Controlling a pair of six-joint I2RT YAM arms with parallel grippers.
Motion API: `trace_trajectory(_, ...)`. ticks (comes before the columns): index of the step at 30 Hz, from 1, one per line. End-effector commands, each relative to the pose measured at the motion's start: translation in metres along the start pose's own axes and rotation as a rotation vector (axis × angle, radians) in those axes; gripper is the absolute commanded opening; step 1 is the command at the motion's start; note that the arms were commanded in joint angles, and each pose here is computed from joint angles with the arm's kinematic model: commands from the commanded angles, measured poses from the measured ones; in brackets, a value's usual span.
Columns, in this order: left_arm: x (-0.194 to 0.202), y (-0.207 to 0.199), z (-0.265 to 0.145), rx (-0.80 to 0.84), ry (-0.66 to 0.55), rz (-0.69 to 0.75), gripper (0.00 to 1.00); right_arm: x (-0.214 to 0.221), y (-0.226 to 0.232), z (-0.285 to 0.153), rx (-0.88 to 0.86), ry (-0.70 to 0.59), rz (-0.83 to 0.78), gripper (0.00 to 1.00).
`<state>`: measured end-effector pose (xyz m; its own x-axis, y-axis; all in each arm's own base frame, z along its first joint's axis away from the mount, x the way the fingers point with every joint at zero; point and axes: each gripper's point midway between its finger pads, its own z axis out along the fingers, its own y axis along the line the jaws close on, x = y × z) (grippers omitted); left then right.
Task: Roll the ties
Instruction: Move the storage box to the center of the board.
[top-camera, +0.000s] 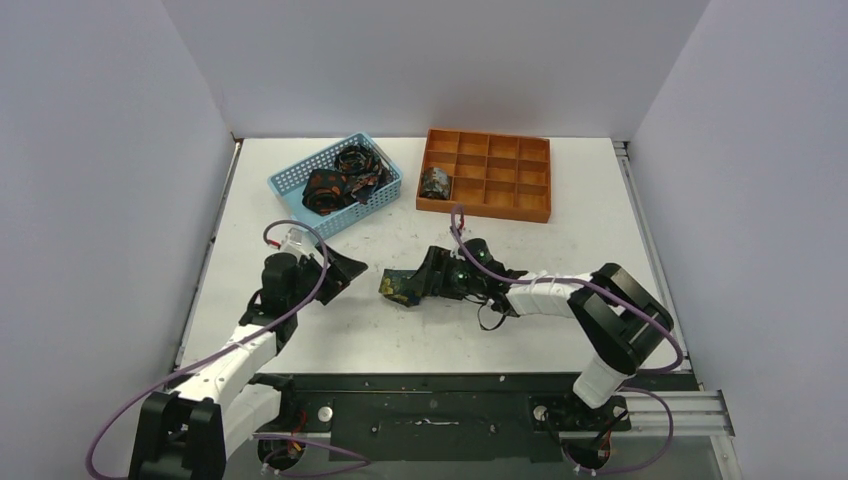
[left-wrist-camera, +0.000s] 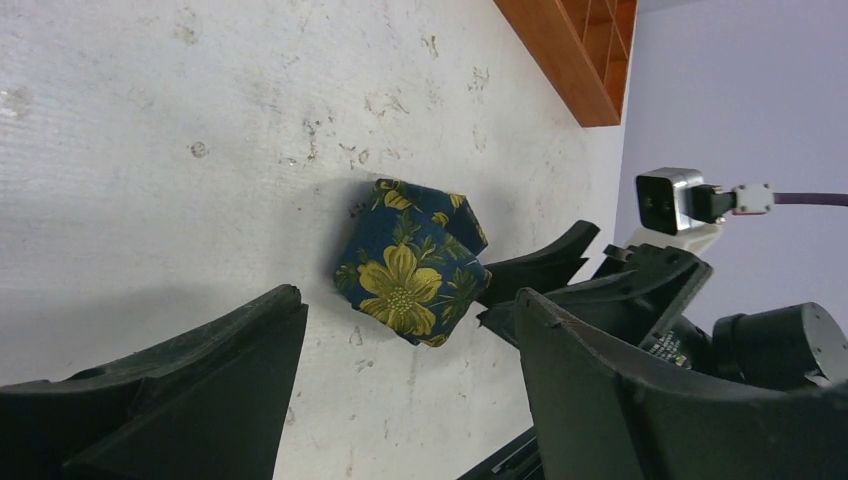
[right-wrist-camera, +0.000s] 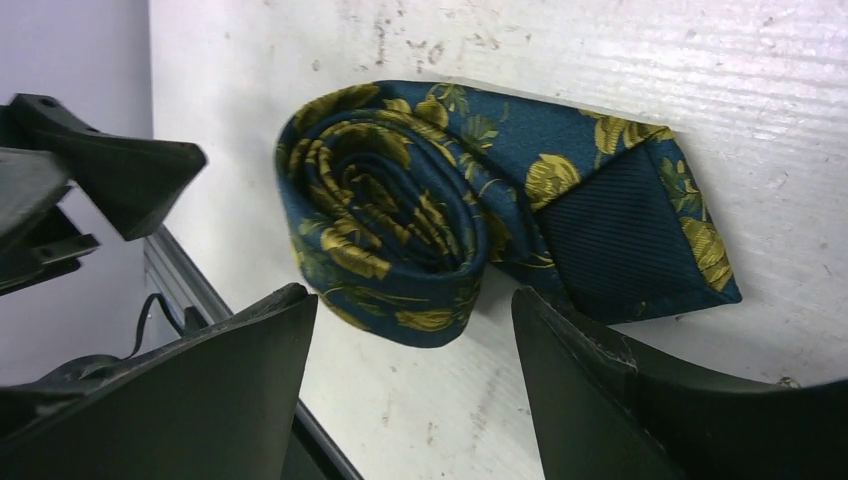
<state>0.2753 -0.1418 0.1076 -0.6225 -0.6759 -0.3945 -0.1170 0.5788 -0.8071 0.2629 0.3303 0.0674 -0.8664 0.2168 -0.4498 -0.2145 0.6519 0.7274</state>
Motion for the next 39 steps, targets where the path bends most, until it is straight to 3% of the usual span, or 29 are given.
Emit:
trace_trajectory(1, -0.016, -0.029, 0.001, 0.109, -0.037, 0.018, 0.74, -0.018, 0.024, 0.011, -0.069, -0.037, -0.035, 0.73)
trace_trajectory(11, -0.008, -0.023, 0.01, 0.102, 0.017, 0.014, 0.76, -0.029, 0.025, 0.025, -0.034, -0.026, -0.127, 0.68)
trace_trajectory(23, 0.026, -0.011, 0.034, 0.073, 0.299, 0.045, 0.96, -0.025, -0.004, 0.043, 0.04, -0.008, -0.145, 0.66)
trace_trajectory(33, 0.03, -0.006, 0.048, 0.061, 0.325, 0.18, 0.95, -0.033, -0.005, 0.051, 0.025, -0.012, -0.111, 0.65)
trace_trajectory(39, 0.021, -0.005, 0.056, 0.044, 0.321, 0.157, 0.94, -0.046, 0.005, 0.033, 0.014, -0.065, -0.098, 0.71)
